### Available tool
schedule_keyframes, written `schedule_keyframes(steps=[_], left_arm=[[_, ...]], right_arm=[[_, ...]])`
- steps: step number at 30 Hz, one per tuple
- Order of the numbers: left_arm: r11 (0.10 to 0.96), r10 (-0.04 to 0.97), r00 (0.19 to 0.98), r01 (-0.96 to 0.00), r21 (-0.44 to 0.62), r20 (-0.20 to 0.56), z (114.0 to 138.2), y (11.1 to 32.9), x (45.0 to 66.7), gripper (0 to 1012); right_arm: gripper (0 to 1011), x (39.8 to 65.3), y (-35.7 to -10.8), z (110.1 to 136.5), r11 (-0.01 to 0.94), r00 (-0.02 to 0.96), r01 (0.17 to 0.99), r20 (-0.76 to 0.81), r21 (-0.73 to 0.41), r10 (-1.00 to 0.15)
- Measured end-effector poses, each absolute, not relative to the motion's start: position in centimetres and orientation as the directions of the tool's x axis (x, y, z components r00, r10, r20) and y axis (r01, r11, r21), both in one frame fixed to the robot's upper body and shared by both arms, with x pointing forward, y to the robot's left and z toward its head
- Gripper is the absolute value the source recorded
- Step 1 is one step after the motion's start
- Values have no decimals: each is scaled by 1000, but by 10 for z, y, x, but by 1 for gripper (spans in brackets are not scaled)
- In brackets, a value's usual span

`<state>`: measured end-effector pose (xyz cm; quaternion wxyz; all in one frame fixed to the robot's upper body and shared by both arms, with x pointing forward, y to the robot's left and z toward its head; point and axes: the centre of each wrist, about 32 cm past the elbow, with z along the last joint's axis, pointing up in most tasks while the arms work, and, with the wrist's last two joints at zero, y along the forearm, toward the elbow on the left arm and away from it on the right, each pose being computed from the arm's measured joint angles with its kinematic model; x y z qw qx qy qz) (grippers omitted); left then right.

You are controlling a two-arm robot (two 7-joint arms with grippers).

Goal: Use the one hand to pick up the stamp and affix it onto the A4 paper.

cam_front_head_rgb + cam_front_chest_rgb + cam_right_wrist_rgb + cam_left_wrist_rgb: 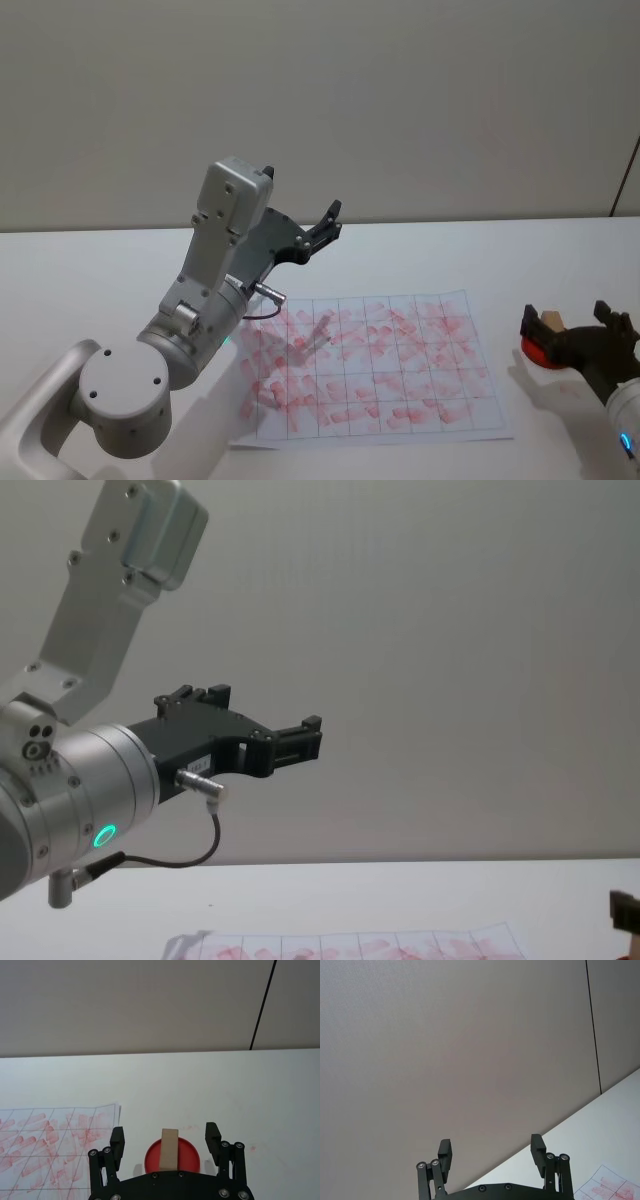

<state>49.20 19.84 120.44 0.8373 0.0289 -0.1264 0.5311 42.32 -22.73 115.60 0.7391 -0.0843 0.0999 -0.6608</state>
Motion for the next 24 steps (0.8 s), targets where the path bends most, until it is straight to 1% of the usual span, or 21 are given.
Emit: schedule_keyframes(steps=[21,22,24], left_arm=[[434,882,404,-897,-86,243,1204,198,492,1001],[434,882,404,-897,-86,242,1204,198,492,1001],[434,882,404,-897,-86,242,1204,198,492,1001]], right_arm=[[1001,430,-226,1144,76,76,935,-13,-346,-997],[998,430,-226,1144,75,76,935,-13,-348,-997],[941,431,-226,1143,75,76,933,-11,-352,-997]])
